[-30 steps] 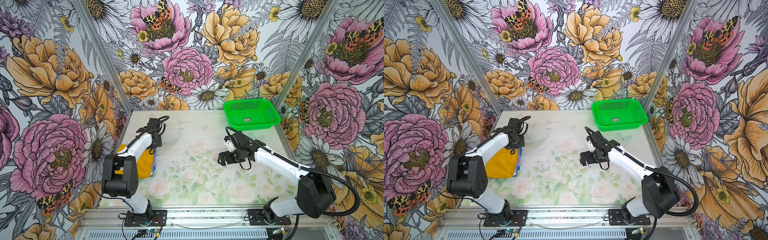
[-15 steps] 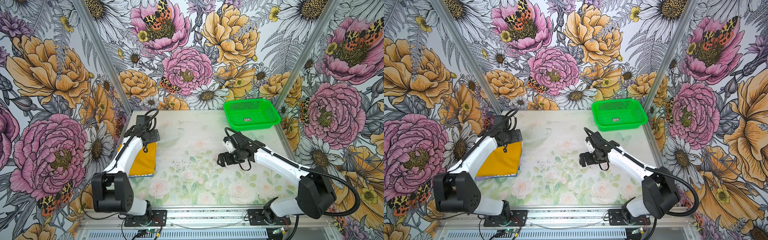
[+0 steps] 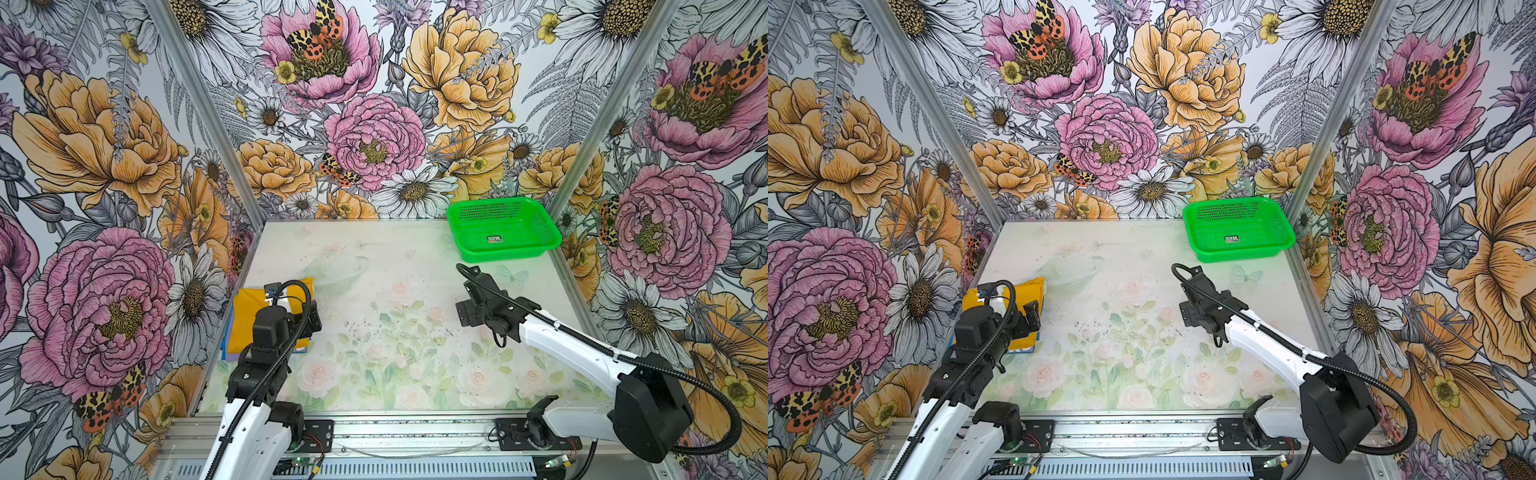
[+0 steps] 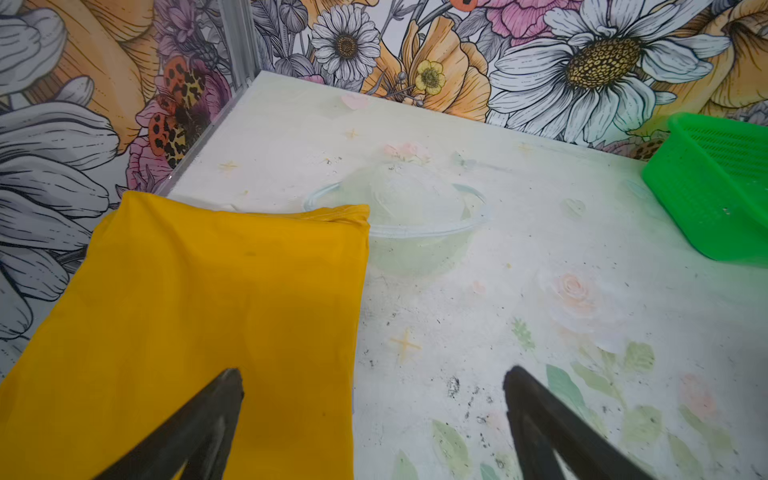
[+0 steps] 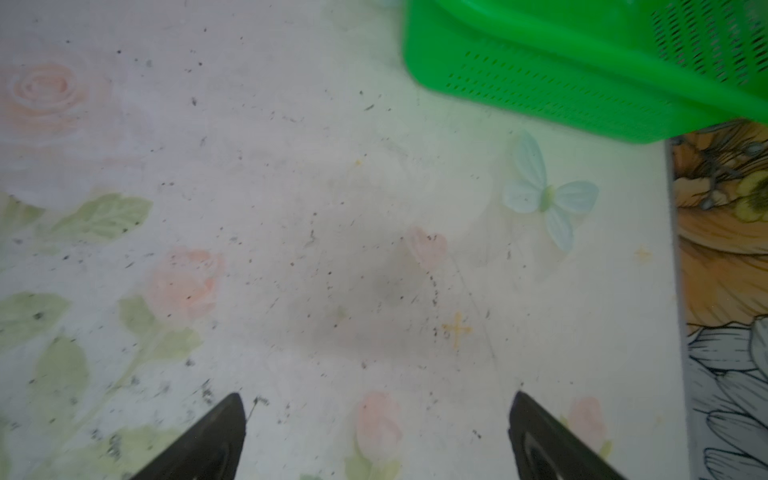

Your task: Fold and stack the t-shirts

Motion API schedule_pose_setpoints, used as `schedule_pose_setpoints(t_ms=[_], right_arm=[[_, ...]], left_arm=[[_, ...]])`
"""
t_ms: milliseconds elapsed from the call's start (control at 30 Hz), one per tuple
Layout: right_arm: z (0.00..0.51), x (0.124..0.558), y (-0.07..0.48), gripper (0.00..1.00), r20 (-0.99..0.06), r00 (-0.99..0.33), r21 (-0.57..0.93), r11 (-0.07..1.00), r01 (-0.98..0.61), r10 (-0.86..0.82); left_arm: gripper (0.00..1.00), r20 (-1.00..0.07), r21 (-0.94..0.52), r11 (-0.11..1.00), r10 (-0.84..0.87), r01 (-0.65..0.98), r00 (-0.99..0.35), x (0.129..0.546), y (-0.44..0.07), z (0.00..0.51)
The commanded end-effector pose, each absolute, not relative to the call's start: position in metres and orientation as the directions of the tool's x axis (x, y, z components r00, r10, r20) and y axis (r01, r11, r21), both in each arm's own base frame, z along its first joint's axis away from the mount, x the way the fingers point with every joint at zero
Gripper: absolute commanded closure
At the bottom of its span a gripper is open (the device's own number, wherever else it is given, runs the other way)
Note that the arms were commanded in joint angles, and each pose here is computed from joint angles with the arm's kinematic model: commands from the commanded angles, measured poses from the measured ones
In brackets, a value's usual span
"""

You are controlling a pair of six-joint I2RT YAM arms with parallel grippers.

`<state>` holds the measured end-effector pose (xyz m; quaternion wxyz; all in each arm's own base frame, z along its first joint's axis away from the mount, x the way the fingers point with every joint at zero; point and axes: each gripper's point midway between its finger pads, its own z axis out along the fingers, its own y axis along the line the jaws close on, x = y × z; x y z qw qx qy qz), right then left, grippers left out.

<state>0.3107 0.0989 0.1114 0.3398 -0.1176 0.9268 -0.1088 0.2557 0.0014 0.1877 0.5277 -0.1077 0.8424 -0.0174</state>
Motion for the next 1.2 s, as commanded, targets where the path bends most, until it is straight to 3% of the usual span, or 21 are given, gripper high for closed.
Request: schedule_pose_setpoints(t_ms=[0, 167, 300, 500, 667, 833, 933, 1167], right_arm=[[0.148, 0.351, 0.071, 0.01, -0.772, -0.566, -0.376, 0.926, 0.039, -0.289], [0.145, 0.376, 0.036, 0.01, -0.831, -0.450, -0.426, 0.895, 0.135, -0.327], [0.137, 0.390, 0.010, 0.01, -0.900, -0.374, -0.318, 0.924, 0.211, -0.224], [0.131, 0.398, -0.022, 0.01, -0.954, -0.281, -0.186, 0.942, 0.281, -0.105], [0.128, 0.393, -0.028, 0.01, -0.971, -0.235, -0.083, 0.971, 0.225, -0.028], [0.119, 0.388, -0.023, 0.01, -0.978, -0.208, -0.069, 0.981, 0.179, -0.031], [0.120, 0.389, -0.023, 0.00, -0.979, -0.200, -0.072, 0.981, 0.178, -0.036], [0.119, 0.390, -0.018, 0.01, -0.977, -0.210, -0.074, 0.986, 0.147, -0.042]], left_arm=[[0.01, -0.949, -0.135, 0.964, -0.193, -0.229, -0.251, 0.271, 0.016, 0.213], [0.01, -0.945, -0.009, 0.971, -0.086, -0.239, -0.315, 0.300, 0.014, 0.170], [0.01, -0.953, -0.004, 0.969, -0.079, -0.247, -0.294, 0.314, 0.019, 0.147], [0.01, -0.966, 0.012, 0.980, -0.040, -0.200, -0.254, 0.330, 0.027, 0.152], [0.01, -0.973, -0.038, 0.979, -0.081, -0.198, -0.215, 0.342, 0.041, 0.155], [0.01, -0.976, -0.023, 0.989, -0.054, -0.145, -0.212, 0.359, 0.037, 0.154], [0.01, -0.979, -0.108, 0.987, -0.127, -0.123, -0.160, 0.361, 0.039, 0.158], [0.01, -0.983, -0.040, 0.993, -0.059, -0.109, -0.176, 0.359, 0.036, 0.158]])
